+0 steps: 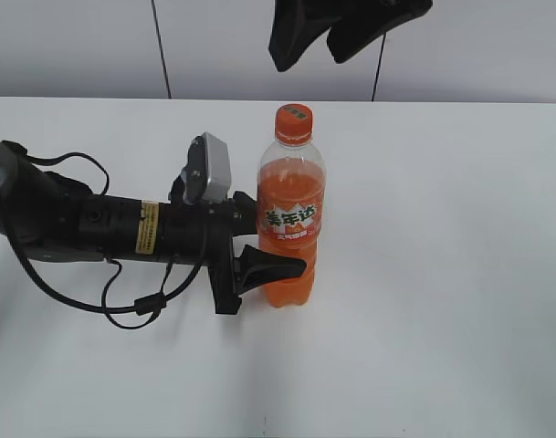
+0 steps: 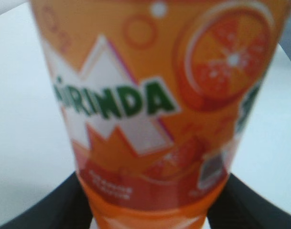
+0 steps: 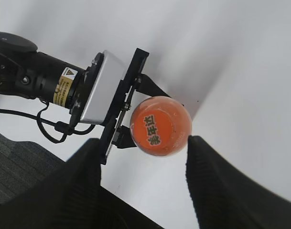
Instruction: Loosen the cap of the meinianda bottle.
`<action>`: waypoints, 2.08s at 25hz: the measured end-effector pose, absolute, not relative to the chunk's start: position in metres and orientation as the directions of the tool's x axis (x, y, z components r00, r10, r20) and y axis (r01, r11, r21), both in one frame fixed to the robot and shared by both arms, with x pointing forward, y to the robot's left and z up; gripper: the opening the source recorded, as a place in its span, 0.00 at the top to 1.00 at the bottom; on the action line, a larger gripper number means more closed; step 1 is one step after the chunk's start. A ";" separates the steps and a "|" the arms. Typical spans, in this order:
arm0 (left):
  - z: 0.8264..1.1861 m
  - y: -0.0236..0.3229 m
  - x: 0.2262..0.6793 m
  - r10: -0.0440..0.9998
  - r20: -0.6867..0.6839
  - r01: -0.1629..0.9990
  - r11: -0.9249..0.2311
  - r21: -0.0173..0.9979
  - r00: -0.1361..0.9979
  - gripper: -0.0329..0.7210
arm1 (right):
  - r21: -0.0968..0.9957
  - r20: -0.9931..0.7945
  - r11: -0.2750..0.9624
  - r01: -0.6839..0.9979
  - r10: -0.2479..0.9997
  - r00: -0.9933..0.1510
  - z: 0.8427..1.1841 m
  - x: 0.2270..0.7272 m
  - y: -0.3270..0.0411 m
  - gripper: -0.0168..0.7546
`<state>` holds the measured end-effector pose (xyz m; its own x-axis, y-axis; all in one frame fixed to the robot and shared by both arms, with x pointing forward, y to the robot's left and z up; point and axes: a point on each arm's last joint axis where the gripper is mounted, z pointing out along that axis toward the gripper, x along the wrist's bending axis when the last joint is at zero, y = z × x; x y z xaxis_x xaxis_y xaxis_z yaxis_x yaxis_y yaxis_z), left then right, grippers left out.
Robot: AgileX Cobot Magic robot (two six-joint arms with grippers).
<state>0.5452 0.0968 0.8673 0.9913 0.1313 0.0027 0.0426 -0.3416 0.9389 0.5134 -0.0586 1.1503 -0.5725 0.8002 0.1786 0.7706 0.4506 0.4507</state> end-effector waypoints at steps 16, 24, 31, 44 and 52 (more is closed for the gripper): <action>0.868 0.097 0.546 0.139 -0.001 0.049 -0.338 0.940 0.990 0.41 | 0.342 0.178 0.441 0.830 0.837 -0.518 1.108 0.534 -0.043 0.42; 0.868 0.097 0.546 0.143 -0.003 0.051 -0.337 0.940 0.990 0.41 | 0.331 0.176 0.444 0.833 0.838 -0.516 1.103 0.536 -0.041 0.42; 0.868 0.097 0.546 0.143 -0.003 0.051 -0.337 0.940 0.990 0.41 | 0.329 0.175 0.444 0.833 0.838 -0.516 1.102 0.536 -0.041 0.42; 0.867 0.097 0.546 0.145 -0.002 0.052 -0.340 0.939 0.989 0.41 | 0.328 0.180 0.443 0.834 0.838 -0.516 1.102 0.536 -0.041 0.43; 0.867 0.097 0.546 0.146 -0.002 0.052 -0.341 0.939 0.989 0.41 | 0.309 0.178 0.447 0.839 0.840 -0.513 1.094 0.539 -0.038 0.43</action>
